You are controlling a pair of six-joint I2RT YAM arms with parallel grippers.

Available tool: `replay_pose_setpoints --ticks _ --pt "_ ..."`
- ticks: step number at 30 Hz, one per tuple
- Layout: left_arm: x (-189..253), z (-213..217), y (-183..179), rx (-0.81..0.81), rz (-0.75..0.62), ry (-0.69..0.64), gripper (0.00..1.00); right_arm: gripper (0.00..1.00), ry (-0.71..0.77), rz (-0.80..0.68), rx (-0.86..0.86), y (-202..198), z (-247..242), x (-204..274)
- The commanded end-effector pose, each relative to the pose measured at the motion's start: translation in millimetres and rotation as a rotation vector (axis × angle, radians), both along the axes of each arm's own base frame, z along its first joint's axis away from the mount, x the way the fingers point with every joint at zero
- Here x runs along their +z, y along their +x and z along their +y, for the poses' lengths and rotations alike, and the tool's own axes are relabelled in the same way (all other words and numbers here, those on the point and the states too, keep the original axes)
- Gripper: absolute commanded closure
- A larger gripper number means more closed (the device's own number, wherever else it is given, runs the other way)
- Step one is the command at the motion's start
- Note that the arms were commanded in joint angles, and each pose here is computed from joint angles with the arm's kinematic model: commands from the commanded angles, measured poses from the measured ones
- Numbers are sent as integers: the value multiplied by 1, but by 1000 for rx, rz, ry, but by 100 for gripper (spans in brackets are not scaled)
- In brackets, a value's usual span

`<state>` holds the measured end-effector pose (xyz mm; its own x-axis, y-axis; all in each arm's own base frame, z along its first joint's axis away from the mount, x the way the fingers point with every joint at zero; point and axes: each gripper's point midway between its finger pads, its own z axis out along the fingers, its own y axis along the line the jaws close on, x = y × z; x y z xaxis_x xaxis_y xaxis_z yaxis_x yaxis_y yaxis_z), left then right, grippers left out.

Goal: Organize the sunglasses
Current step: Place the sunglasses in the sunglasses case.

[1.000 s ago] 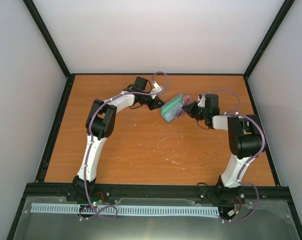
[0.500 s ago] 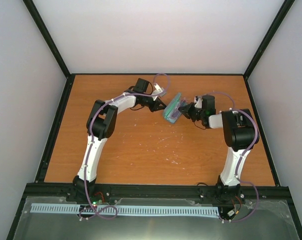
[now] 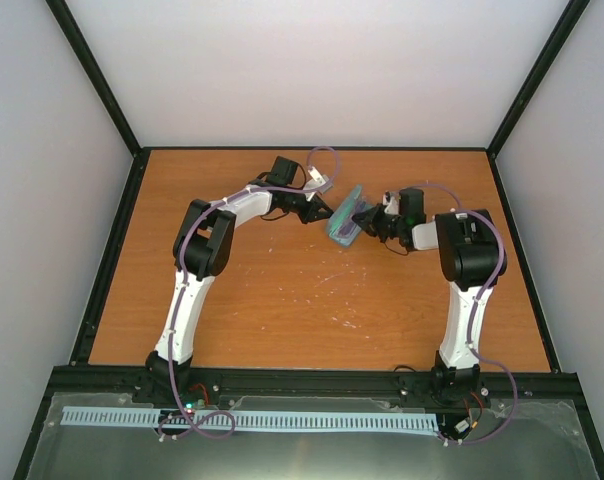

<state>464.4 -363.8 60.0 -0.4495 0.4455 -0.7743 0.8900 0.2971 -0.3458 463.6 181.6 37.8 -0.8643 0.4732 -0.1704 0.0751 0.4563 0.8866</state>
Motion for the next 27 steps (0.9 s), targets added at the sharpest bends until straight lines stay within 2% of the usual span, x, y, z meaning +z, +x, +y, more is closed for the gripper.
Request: replay_pose_setpoints --ticks 1,4,7,11,27 --pt "26 -8 -4 -22 -30 -43 88 90 -17 28 34 -3 5 -6" --pt "27 -8 -4 -23 -33 -46 87 81 -42 56 38 -7 4 -12" --pt "27 -9 -4 -23 -35 -46 87 68 -71 75 41 -11 1 -15" --pt "27 -8 -4 -22 -34 -45 87 61 -120 77 45 -12 -4 -9" --pt "31 -9 -4 -24 -48 -55 87 55 -341 27 29 -5 -27 40"
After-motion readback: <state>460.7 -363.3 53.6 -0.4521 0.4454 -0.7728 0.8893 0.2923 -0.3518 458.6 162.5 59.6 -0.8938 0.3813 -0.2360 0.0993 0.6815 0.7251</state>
